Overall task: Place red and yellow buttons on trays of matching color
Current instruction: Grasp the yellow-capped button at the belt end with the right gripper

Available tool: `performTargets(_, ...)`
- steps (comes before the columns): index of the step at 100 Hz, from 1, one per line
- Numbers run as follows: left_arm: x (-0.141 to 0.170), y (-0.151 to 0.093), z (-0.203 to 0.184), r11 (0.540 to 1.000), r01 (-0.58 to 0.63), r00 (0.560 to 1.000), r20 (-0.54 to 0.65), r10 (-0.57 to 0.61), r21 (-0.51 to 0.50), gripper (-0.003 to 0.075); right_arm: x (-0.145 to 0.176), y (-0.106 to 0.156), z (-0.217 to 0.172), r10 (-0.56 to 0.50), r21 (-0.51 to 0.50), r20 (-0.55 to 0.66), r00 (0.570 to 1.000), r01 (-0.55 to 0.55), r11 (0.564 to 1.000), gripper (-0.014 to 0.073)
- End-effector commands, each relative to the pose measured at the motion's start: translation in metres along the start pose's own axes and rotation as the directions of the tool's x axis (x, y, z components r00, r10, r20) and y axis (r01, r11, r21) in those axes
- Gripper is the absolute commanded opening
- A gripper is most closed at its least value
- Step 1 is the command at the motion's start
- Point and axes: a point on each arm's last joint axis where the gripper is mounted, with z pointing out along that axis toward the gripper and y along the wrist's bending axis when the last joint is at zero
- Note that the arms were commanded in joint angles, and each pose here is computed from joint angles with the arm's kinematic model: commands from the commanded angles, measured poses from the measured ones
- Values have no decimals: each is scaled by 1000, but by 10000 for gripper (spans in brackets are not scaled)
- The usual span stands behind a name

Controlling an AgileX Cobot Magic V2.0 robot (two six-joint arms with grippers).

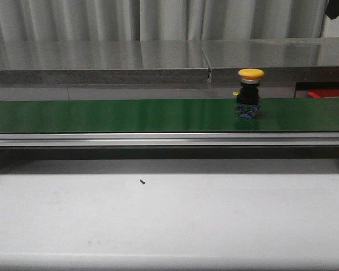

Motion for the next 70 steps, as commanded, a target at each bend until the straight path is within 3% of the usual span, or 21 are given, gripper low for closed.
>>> performTargets(1,-14,1,-2,1000,23,996,85,-21,-18,-19,-7,15,-44,-36,-2,115,993,37,999,488)
performTargets(48,-14,1,-2,1000,24,996,84,-23,-17,-19,84,49,-59,-35,-9,61,998,36,999,493)
performTargets(70,-14,1,-2,1000,25,996,84,-23,-17,-19,110,56,-49,-2,-39,16,1000,3,999,596)
